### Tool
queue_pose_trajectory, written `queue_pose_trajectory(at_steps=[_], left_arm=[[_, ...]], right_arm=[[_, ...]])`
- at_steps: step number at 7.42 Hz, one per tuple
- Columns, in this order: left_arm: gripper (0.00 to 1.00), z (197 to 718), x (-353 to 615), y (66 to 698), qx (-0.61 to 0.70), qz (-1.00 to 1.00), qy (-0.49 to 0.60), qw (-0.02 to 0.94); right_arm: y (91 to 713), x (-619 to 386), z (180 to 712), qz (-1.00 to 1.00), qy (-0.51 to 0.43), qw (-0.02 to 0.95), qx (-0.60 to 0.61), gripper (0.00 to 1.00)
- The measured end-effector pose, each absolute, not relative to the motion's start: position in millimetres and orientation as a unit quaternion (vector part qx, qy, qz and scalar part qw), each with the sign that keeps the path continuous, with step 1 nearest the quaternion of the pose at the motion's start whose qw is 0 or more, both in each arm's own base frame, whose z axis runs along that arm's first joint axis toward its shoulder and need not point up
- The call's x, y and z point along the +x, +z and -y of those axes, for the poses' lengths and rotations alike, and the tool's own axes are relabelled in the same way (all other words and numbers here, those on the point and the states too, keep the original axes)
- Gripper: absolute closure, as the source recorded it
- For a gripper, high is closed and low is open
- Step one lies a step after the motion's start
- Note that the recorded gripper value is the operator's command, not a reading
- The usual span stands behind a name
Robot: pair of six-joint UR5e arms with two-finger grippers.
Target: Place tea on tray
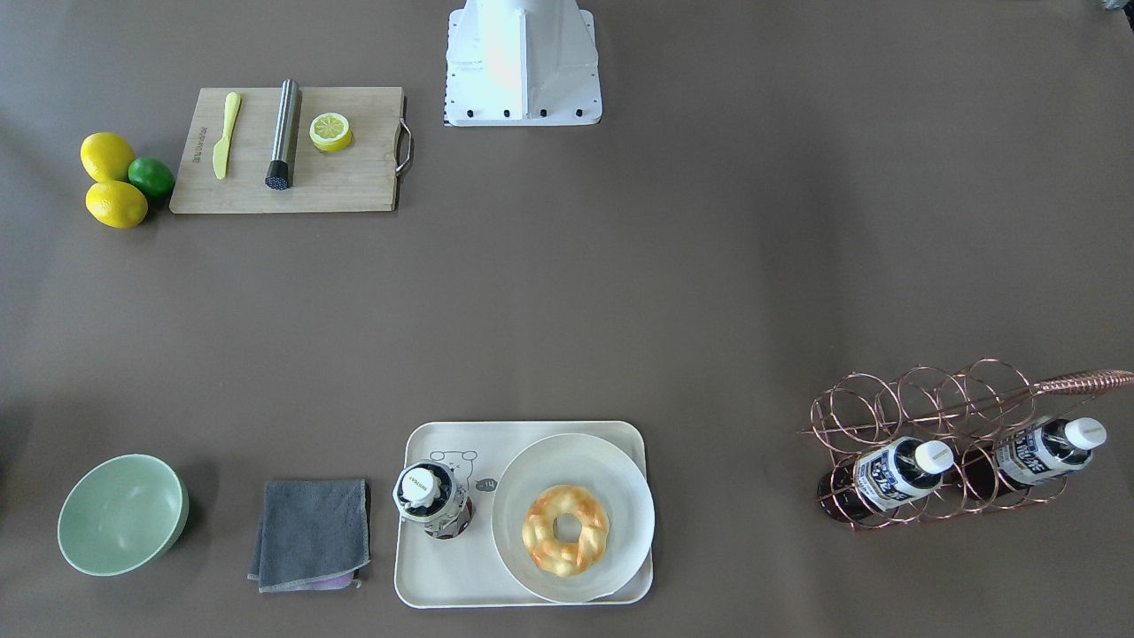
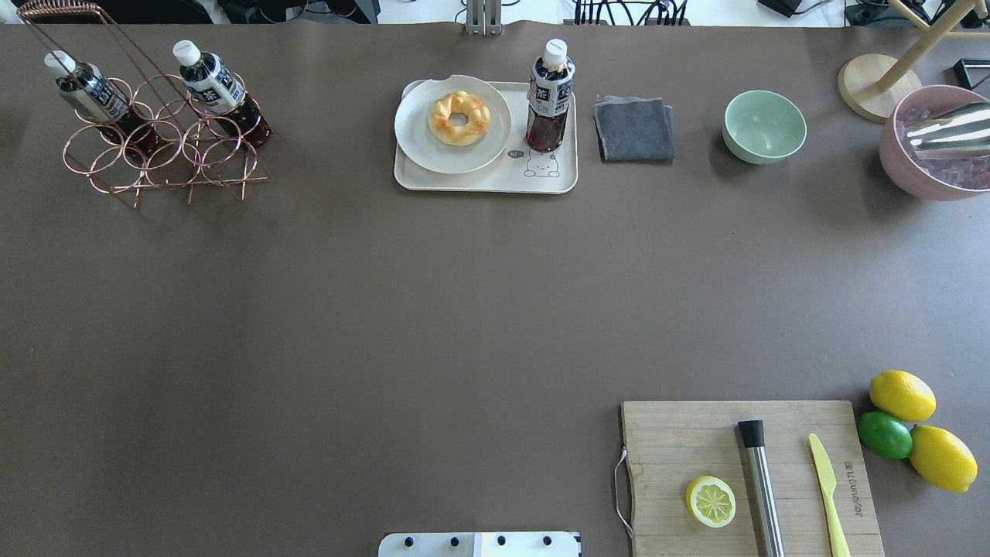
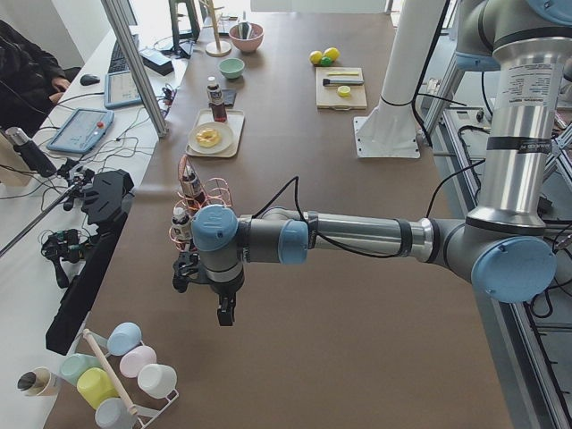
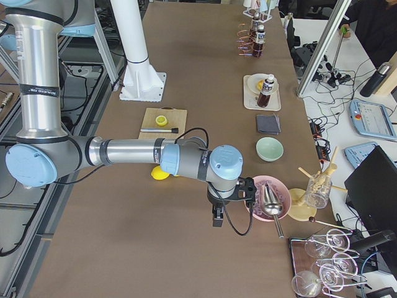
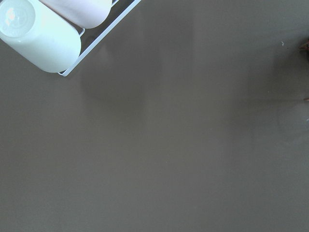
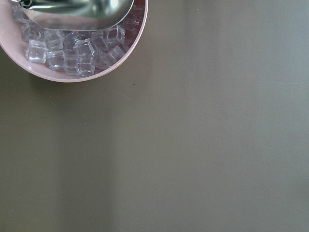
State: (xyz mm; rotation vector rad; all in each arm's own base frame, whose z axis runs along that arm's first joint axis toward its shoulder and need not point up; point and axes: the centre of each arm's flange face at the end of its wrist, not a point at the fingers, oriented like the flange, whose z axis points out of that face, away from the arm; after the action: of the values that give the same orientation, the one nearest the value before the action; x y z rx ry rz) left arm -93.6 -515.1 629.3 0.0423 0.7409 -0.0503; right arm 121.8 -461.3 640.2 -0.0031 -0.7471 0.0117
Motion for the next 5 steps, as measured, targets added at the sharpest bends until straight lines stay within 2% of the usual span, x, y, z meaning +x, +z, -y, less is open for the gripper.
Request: queue_pose_trajectory(at_steps=[5], left_arm=[[0.02,515.8,-95.4,628.4,0.024,-0.350,-0.022,0.936]], right_arm=[[636.0,125.4,462.3,0.365,0.008,0.931,0.004,0.00]])
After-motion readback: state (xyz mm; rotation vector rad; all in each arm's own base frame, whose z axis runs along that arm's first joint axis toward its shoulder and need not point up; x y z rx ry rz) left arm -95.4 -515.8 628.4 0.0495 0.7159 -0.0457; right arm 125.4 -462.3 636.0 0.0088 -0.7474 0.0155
